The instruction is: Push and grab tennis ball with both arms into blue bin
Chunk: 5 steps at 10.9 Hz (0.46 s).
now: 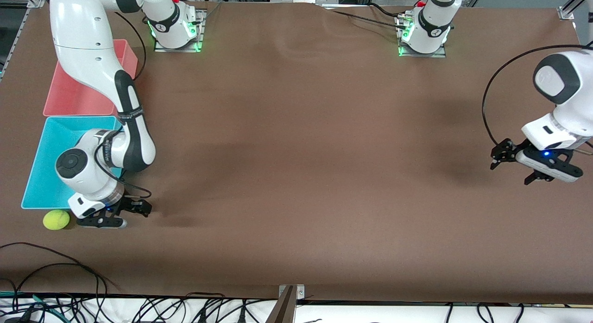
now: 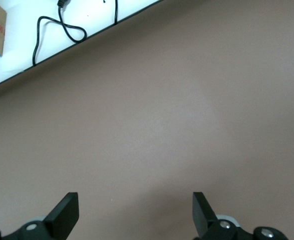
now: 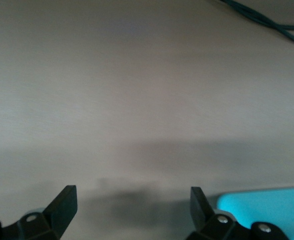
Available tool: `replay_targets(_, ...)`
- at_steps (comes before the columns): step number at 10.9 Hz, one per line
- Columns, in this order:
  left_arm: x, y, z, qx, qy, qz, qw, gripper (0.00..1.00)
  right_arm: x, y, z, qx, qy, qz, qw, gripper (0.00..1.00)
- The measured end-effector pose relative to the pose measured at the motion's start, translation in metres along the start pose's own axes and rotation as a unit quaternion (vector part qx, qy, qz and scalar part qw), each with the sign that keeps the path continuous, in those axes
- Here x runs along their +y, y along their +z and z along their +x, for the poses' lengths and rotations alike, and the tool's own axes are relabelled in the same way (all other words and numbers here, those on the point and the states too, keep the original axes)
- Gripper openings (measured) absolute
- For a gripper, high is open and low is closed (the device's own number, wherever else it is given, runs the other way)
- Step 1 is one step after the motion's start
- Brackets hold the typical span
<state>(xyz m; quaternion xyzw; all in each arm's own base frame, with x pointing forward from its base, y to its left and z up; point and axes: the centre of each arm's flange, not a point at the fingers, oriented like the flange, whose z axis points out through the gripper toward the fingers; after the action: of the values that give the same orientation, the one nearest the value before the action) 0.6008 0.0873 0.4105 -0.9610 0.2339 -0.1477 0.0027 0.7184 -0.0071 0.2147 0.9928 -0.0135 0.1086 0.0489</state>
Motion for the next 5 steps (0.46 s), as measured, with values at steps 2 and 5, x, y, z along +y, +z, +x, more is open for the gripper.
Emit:
replay_targets(2, 0.0, -0.02, -0.001, -0.003, -0.022, 0.006, 1.0, 1.0, 0.02, -0.019, 0.005, -0.003, 0.011, -0.008, 1.0, 1.0)
replay_targets(5, 0.004, -0.04, -0.002, -0.023, -0.062, 0.031, 0.997, 1.0, 0.028, -0.058, 0.017, 0.02, 0.06, -0.002, 0.998, 1.0)
